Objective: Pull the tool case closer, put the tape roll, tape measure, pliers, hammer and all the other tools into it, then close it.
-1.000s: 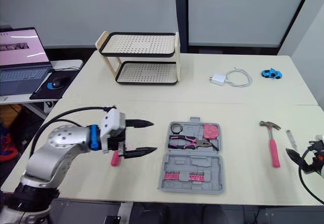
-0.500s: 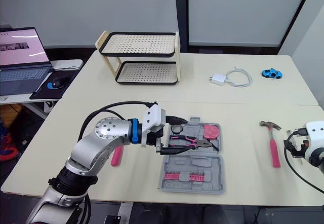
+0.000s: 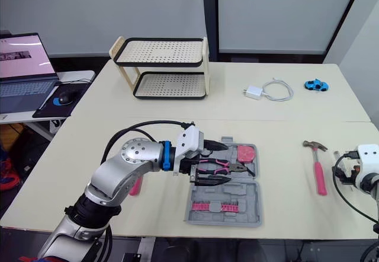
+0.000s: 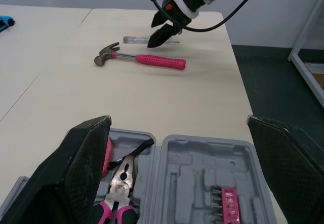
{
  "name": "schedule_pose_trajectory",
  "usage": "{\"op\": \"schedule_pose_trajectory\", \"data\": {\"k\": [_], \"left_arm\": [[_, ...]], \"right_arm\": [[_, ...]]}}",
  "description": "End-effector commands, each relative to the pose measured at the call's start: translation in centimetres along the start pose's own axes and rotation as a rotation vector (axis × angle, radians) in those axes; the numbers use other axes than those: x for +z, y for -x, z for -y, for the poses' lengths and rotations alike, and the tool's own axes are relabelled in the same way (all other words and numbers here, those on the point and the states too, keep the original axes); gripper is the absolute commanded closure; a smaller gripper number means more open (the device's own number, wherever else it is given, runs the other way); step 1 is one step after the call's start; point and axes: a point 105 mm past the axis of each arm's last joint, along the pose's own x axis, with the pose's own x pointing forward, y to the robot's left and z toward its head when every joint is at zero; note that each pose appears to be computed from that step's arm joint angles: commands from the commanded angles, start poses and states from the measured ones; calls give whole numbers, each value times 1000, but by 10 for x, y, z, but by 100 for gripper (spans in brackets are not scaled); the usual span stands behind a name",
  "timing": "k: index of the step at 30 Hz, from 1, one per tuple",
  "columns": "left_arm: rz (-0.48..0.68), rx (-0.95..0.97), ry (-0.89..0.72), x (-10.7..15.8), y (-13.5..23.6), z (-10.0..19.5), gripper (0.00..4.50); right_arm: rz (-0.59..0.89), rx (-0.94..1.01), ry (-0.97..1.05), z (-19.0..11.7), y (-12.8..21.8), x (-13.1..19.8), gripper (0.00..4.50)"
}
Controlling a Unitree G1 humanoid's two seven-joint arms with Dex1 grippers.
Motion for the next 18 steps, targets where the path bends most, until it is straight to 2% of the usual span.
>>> {"op": "schedule_pose_trajectory", "data": {"k": [1, 6, 18], "left_arm": [[59, -42, -51, 19, -4, 8, 3], [77, -54, -45, 21, -7, 9, 3], [102, -56, -47, 24, -9, 8, 0]], "right_arm": [[35, -9, 7, 5, 0, 10, 1], [33, 5, -16, 3, -4, 8, 1], [16, 24, -70, 1, -11, 2, 428]]}}
